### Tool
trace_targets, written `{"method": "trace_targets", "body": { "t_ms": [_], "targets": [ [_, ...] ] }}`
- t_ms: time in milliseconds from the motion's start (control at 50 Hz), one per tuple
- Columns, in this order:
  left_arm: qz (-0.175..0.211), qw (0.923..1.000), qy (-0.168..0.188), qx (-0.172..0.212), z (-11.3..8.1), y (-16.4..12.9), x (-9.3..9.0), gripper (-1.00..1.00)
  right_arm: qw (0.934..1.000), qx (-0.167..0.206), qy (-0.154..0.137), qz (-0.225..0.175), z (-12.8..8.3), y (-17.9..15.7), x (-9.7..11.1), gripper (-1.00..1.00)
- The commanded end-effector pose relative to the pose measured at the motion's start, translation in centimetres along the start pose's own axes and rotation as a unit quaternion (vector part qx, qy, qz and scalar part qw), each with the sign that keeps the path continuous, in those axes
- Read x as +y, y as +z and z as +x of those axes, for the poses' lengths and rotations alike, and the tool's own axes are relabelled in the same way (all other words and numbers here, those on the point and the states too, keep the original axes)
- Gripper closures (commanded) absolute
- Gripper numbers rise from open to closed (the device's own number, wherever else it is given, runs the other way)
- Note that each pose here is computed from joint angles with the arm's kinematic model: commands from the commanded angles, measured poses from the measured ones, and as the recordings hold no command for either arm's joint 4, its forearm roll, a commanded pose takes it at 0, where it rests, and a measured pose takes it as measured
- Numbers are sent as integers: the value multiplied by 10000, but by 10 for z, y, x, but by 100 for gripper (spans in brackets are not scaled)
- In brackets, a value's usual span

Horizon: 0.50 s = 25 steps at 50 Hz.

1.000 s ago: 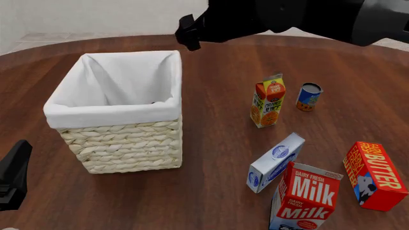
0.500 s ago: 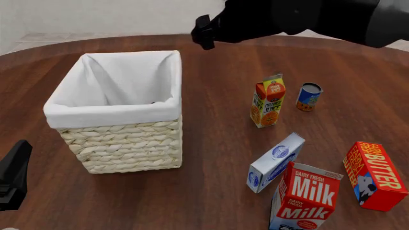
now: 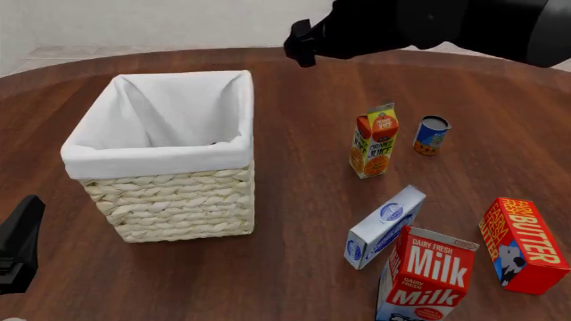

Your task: Pick up the alphabet soup and the tomato sauce, and put them in the basket.

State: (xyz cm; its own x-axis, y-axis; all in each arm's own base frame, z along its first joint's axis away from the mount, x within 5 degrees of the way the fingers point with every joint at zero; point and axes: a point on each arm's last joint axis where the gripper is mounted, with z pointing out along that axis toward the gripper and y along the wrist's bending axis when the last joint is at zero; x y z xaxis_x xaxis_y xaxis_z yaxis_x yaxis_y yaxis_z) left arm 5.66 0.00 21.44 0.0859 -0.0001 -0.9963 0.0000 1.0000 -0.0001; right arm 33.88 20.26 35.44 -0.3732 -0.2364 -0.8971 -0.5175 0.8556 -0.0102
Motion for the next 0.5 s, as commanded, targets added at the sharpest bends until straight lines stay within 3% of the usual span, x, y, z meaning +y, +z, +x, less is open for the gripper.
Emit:
{"method": "trace_targets", "body": {
  "t_ms": [20, 500],
  "targets": [
    [0, 10000, 0, 0, 0, 0, 0, -100, 9999, -2, 61, 101, 3, -2, -9, -100],
    [0, 10000, 0, 0, 0, 0, 0, -100, 9990, -21, 218, 395, 9, -5, -34, -100]
  ]
}}
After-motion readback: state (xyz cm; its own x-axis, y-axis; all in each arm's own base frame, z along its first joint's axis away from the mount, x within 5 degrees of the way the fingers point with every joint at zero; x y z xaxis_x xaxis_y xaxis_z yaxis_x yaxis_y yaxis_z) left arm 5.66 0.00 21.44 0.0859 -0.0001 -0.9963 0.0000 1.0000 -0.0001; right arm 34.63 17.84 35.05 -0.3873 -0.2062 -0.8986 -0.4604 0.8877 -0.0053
